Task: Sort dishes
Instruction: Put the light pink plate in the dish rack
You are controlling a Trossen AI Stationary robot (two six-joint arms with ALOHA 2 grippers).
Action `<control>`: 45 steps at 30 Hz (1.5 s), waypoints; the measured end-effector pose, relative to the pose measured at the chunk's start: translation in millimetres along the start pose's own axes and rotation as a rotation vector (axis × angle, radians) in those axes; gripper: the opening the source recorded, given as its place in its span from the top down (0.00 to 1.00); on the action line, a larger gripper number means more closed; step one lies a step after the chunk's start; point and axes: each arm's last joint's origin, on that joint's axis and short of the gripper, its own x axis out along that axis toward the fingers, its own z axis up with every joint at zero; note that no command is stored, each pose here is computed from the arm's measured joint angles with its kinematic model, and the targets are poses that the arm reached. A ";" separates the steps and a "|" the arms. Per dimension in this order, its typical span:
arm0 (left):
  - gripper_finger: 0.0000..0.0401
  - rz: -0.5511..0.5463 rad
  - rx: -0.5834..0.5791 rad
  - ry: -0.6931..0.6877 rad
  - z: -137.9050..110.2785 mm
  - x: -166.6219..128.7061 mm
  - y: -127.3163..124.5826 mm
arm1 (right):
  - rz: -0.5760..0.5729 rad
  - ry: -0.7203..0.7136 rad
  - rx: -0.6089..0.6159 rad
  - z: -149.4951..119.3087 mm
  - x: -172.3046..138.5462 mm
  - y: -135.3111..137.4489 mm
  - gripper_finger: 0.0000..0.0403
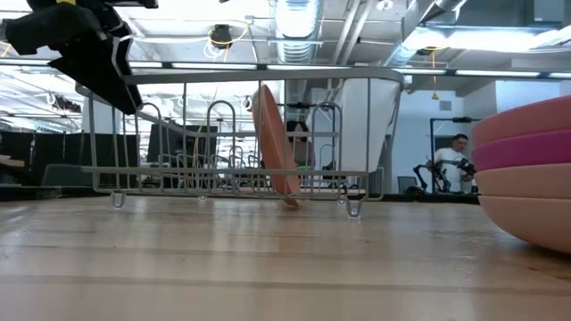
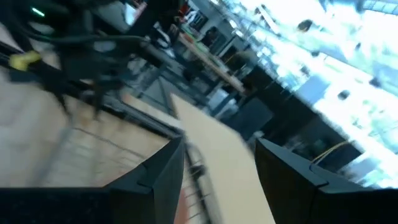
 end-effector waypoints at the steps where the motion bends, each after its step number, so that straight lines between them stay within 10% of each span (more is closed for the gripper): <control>1: 0.57 -0.003 0.013 -0.004 1.0 0.6 -0.2 | 0.016 -0.007 0.024 2.0 -5.9 0.9 0.50; 23: 0.88 -0.158 -0.011 -0.123 24.7 5.3 -10.2 | 0.023 -0.016 0.035 12.2 -33.4 7.6 0.50; 45: 0.78 -0.266 -0.176 -0.168 41.6 10.5 -10.3 | 0.034 -0.002 0.003 9.8 -33.5 9.4 0.50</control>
